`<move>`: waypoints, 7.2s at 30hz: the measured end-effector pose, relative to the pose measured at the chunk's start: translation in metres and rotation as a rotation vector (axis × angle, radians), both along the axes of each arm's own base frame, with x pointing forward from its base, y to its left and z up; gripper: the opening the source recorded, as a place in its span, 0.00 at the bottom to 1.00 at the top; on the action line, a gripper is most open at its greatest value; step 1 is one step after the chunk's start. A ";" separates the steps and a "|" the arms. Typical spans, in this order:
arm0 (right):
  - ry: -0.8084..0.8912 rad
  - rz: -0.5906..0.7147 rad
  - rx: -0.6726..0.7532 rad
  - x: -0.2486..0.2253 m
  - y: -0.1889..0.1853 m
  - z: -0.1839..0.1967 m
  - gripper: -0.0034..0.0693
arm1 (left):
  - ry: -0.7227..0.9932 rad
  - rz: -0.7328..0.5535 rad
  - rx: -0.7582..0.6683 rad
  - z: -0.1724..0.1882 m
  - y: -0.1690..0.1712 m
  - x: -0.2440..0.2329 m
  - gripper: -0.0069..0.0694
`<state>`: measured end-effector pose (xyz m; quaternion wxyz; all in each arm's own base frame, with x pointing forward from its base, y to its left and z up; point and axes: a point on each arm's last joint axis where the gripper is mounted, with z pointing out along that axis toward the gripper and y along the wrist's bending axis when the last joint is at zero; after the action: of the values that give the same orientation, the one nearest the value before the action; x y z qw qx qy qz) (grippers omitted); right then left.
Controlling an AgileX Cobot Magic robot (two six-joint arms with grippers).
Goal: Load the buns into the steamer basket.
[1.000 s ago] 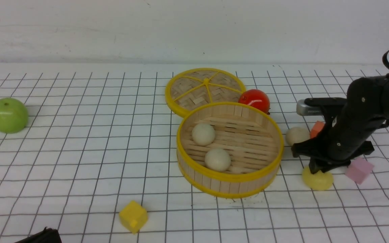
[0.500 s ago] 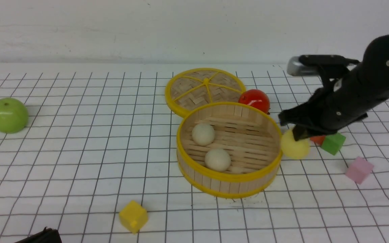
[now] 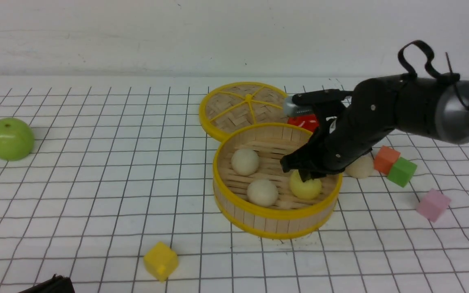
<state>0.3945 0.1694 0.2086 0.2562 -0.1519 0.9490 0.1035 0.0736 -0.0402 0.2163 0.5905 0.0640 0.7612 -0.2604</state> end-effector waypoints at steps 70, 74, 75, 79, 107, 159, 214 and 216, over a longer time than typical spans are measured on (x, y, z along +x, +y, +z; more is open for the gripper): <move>0.103 -0.289 -0.076 0.071 -0.094 -0.016 0.39 | 0.001 0.000 0.000 0.000 0.000 0.000 0.17; 0.107 -0.295 -0.077 0.071 -0.098 -0.017 0.38 | 0.001 0.000 0.000 0.000 0.000 0.000 0.17; 0.107 -0.295 -0.077 0.071 -0.098 -0.017 0.37 | 0.001 0.000 0.000 0.000 0.000 0.000 0.17; 0.108 -0.291 -0.080 0.072 -0.098 -0.018 0.31 | 0.001 0.000 0.000 0.000 0.000 0.000 0.18; -0.022 0.001 0.083 0.035 -0.029 0.062 0.06 | 0.001 0.000 0.000 0.000 0.000 0.000 0.20; 0.072 -0.076 0.013 -0.226 -0.100 0.148 0.03 | 0.001 0.000 0.000 0.000 0.000 0.000 0.26; -0.710 -0.300 0.108 -0.343 -0.160 -0.036 0.07 | -0.034 0.044 -0.012 -0.003 0.004 0.002 0.30; -0.710 -0.300 0.108 -0.343 -0.160 -0.036 0.07 | -0.051 0.086 -0.018 -0.003 0.007 0.002 0.30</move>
<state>0.0516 0.0097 0.1727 0.5885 -0.0238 0.8062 0.0558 0.0757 -0.0329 0.2136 0.6210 0.0324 0.7455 -0.2397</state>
